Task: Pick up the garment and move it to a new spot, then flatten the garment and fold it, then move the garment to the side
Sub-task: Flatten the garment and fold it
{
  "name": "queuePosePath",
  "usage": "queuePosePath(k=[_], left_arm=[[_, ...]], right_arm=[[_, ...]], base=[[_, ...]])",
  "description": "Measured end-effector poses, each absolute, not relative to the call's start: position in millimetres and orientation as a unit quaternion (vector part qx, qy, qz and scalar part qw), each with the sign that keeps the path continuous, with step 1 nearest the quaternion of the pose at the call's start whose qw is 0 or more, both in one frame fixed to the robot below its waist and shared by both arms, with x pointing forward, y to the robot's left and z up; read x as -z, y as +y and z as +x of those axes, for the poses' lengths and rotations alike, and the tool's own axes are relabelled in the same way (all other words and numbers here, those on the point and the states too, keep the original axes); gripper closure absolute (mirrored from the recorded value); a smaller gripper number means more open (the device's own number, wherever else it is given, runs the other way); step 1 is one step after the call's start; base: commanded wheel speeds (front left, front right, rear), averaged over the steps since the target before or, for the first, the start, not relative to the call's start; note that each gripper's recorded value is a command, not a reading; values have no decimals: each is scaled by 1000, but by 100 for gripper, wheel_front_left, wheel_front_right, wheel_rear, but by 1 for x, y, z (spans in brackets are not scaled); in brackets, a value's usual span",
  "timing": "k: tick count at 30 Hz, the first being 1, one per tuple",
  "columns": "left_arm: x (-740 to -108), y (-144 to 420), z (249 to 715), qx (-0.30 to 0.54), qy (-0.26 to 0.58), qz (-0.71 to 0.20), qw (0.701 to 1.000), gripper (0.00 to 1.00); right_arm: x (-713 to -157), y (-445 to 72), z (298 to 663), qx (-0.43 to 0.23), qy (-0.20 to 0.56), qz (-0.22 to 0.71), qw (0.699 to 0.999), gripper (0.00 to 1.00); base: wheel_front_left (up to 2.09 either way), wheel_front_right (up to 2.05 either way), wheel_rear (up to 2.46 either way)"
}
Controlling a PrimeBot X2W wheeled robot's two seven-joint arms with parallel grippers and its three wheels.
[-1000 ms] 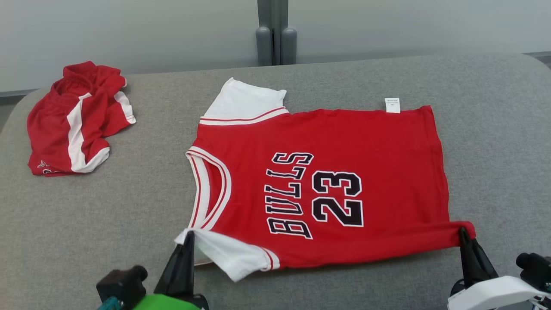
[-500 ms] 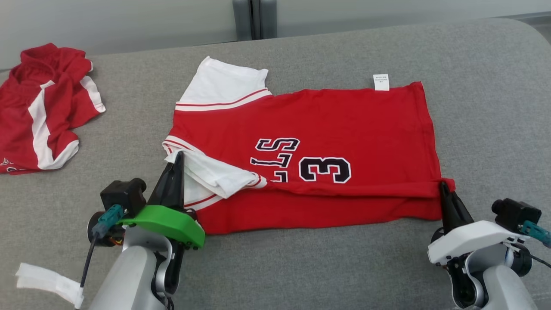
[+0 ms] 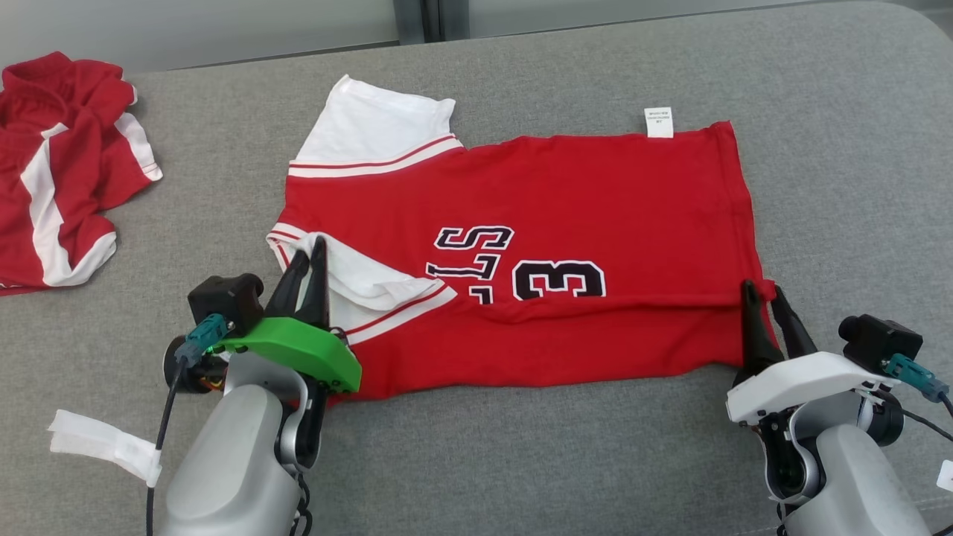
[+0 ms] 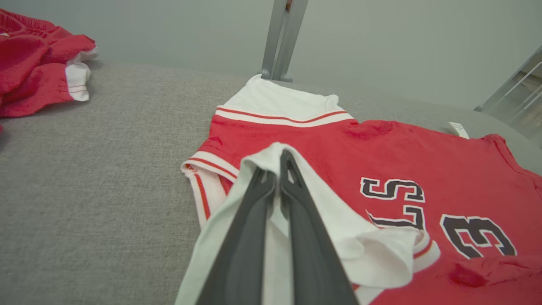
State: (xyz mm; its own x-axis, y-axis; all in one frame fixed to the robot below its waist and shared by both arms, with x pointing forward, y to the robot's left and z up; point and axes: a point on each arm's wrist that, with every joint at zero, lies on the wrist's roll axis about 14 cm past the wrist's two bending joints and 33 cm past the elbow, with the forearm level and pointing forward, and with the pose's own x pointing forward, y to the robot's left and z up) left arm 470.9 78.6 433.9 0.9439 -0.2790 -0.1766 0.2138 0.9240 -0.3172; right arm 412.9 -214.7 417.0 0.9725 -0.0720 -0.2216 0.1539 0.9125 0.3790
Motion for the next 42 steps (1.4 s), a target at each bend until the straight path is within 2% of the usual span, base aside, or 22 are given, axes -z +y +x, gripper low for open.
queuePosePath(k=[7,13,18,24,33,42], left_arm=[[-480,65,470,157,37,-176,971,0],[-481,88,443,124,28,-185,975,0],[-449,120,401,80,101,-183,975,0],[-420,118,366,69,200,-209,955,0],[-383,114,353,41,303,-219,927,0],[-377,104,361,44,323,-244,913,0]], right_arm=[[-435,-225,416,69,65,193,977,0],[-452,-233,406,71,39,162,984,0],[-463,-236,390,69,34,131,988,0],[-473,-229,384,54,30,132,989,0],[-475,-224,382,46,33,136,989,0],[-471,-234,372,61,41,132,989,0]], base=[[0,0,0],[0,0,0],[0,0,0],[0,0,0],[0,0,0],[0,0,0]])
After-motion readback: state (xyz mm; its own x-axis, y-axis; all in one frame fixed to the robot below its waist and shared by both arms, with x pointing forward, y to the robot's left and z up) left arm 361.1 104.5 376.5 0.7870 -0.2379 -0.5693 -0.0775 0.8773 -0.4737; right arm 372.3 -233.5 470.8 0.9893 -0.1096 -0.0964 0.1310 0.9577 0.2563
